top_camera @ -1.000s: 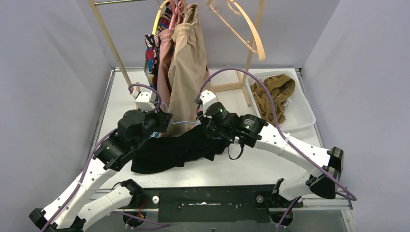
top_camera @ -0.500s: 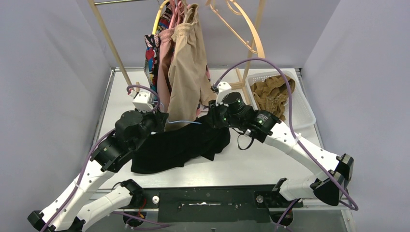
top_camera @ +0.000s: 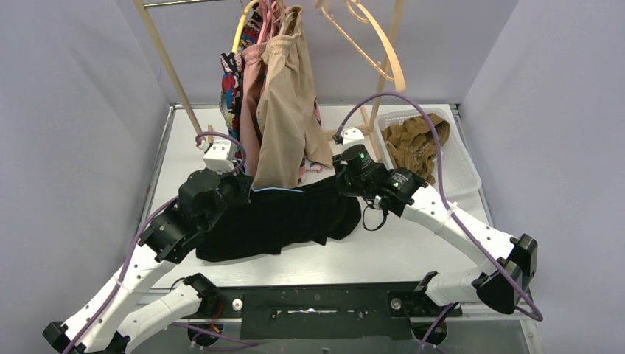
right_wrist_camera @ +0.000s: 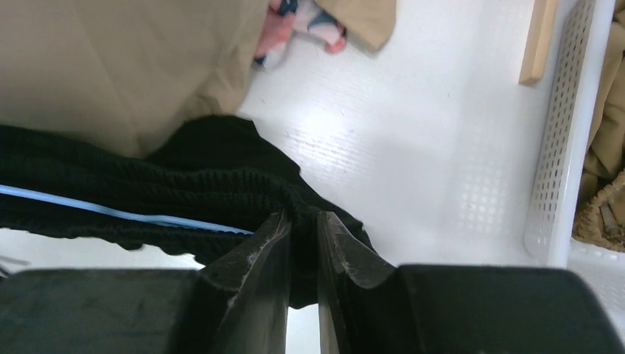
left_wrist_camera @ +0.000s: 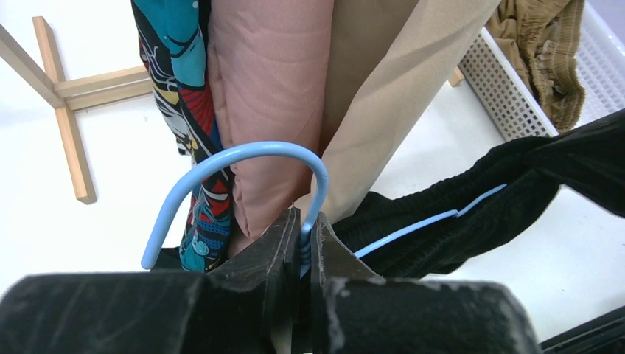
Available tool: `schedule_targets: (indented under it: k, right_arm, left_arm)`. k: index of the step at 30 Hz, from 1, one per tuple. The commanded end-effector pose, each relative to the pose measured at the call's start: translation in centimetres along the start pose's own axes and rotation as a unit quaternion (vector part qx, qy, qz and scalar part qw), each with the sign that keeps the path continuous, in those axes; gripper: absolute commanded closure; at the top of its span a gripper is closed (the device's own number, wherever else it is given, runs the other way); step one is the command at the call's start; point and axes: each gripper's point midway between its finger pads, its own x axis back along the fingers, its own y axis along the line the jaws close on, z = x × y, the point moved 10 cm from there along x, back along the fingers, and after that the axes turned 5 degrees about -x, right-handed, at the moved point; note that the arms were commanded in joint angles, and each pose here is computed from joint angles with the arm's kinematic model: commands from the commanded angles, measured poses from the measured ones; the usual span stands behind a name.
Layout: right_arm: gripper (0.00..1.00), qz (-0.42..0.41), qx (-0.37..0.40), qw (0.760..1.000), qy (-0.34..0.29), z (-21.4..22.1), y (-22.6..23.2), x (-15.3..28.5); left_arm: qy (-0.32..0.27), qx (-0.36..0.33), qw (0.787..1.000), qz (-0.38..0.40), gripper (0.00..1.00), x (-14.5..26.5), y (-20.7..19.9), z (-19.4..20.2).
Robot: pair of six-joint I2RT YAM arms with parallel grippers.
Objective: Remove the shorts from the hanger
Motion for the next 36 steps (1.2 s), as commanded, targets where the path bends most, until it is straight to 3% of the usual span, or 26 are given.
schedule_targets:
  k: [1,10,15,23,28,32,36]
  right_arm:
    - [0.9,0.015,0.062,0.997,0.04,2.2,-2.3,-0.2]
    - [0.86,-0.153,0.081,0.985,-0.017,2.8,-1.6,1.3]
    - [0.81,-0.152,0.086,0.984,-0.03,2.9,-2.2,1.8]
    - [0.44,-0.145,0.087,0.982,-0.08,3.6,-3.9,4.6]
    - [0.28,-0.266,0.119,0.951,-0.104,4.0,-2.7,6.0]
    - [0.21,-0.315,0.139,0.936,-0.077,4.7,-1.9,5.1]
    - [0.24,-0.318,0.152,0.935,-0.032,5.2,-1.6,3.5]
  left_arm:
    - [-0.067,0.016,0.997,0.019,1.0,1.2,0.1,-1.6]
    - [-0.084,0.031,0.994,0.066,1.0,0.9,-0.8,-1.8]
    - [-0.078,0.032,0.992,0.098,1.0,0.3,-1.5,-1.5]
    - [-0.072,0.032,0.991,0.106,1.0,0.2,-1.6,-1.1]
    - [-0.07,0.027,0.989,0.128,1.0,0.0,-2.0,-0.9]
    - [-0.066,0.024,0.985,0.157,1.0,-0.2,-2.6,-0.9]
    - [-0.064,0.015,0.98,0.189,1.0,-0.1,-3.0,-0.8]
